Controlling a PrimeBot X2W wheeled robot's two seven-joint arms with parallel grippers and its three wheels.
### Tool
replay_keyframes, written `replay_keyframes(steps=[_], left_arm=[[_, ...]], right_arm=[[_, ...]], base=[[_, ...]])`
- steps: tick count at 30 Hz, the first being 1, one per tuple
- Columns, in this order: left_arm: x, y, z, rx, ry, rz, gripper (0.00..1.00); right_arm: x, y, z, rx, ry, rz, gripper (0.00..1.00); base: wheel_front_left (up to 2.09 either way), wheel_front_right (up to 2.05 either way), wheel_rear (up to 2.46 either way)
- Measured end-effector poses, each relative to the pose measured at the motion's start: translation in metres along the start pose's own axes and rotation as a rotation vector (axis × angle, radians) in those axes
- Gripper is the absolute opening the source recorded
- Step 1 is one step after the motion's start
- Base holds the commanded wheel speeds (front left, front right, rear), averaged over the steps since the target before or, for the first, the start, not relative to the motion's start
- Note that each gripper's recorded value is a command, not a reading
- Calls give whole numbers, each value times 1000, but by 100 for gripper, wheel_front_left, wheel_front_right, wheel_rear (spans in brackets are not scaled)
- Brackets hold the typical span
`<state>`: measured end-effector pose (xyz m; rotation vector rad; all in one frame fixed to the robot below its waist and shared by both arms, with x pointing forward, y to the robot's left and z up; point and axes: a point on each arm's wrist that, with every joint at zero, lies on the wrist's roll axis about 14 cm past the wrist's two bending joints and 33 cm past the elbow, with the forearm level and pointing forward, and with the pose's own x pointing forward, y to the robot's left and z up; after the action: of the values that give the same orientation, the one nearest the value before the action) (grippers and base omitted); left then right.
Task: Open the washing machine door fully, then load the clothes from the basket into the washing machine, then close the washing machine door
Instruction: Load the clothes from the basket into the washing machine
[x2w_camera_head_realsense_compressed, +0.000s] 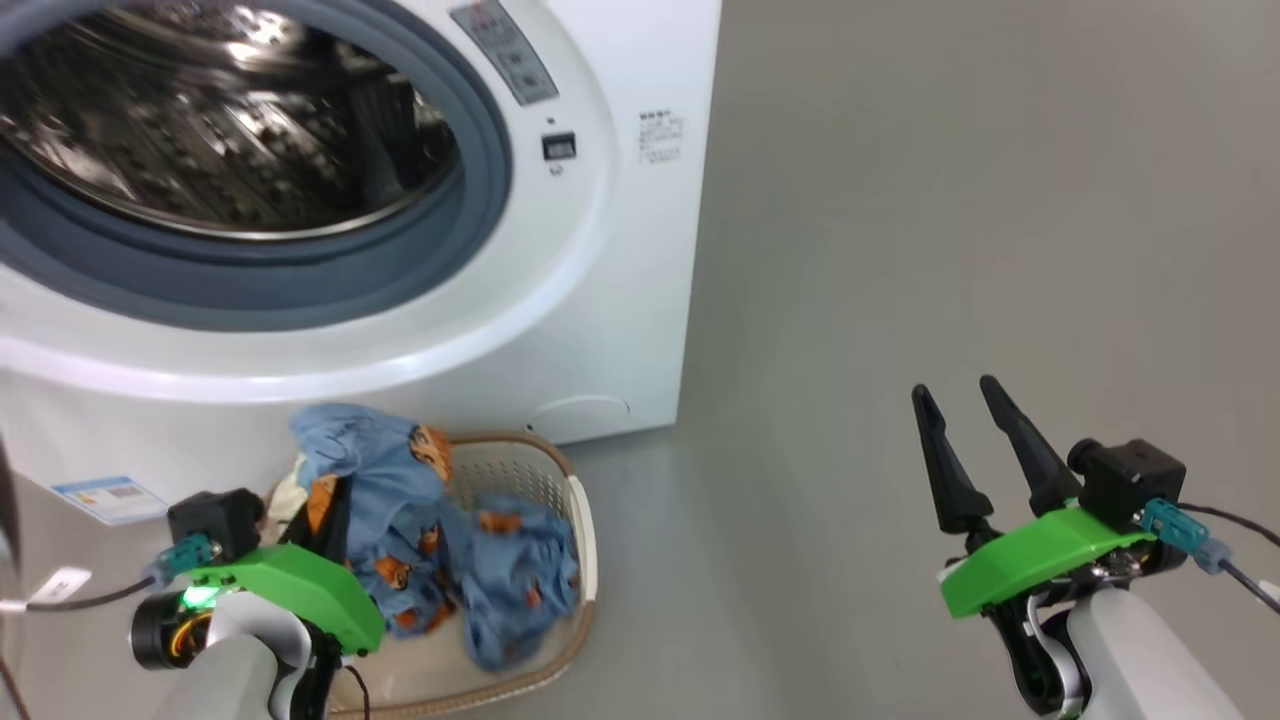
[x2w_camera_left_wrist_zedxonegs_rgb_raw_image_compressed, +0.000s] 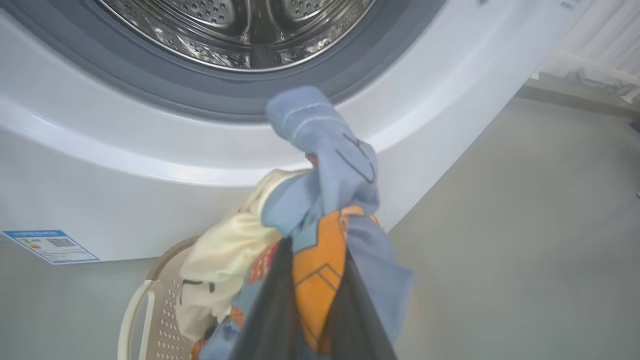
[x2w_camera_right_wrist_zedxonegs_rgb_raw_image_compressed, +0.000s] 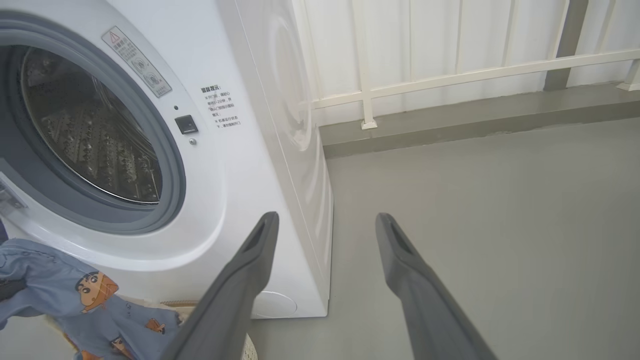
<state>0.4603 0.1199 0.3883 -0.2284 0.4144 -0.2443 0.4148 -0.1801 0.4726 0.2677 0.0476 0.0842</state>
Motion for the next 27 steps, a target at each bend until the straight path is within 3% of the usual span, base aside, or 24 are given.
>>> replay_keyframes(steps=[16, 27], left_arm=[[-58, -26, 72, -4, -309, -21, 0], [-79, -38, 89, -5, -357, -35, 0]], right_arm=[[-20, 13, 18, -4, -46, 40, 100], [-26, 15, 17, -3, -45, 45, 100]], base=[[0, 0, 0], [0, 0, 0]])
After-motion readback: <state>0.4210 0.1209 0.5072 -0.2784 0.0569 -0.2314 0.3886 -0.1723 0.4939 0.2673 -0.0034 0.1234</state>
